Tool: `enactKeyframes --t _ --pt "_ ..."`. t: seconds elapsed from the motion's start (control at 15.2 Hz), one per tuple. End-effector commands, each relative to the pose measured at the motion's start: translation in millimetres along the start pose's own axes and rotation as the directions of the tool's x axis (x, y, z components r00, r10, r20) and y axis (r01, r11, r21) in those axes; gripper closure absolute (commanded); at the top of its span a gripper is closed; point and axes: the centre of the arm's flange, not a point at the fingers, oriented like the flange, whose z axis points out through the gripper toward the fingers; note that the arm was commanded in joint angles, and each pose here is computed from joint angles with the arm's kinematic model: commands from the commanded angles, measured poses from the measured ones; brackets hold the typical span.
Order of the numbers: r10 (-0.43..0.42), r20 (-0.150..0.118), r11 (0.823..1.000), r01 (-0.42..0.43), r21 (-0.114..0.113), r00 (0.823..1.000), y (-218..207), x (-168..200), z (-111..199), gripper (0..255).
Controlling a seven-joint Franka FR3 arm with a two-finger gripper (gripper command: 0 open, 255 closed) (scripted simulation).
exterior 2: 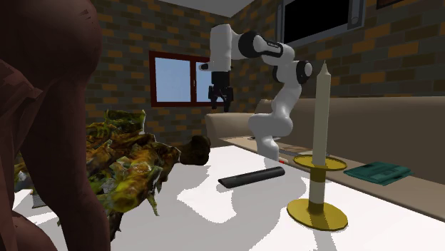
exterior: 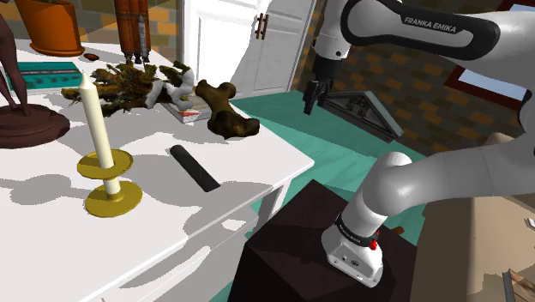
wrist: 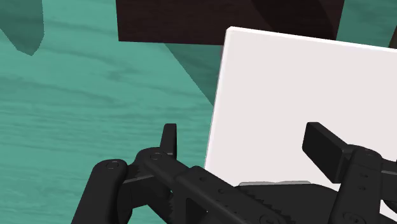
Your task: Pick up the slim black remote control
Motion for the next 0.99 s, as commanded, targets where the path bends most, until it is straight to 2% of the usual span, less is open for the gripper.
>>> enactKeyframes --t 0.0,0.92 --pt "0.000 0.000 1.000 0.000 0.000 1.000 0.0 0.0 0.0 0" --pt "0.090 -0.019 0.996 -0.090 0.005 0.996 -168.5 62.7 35.2 0"
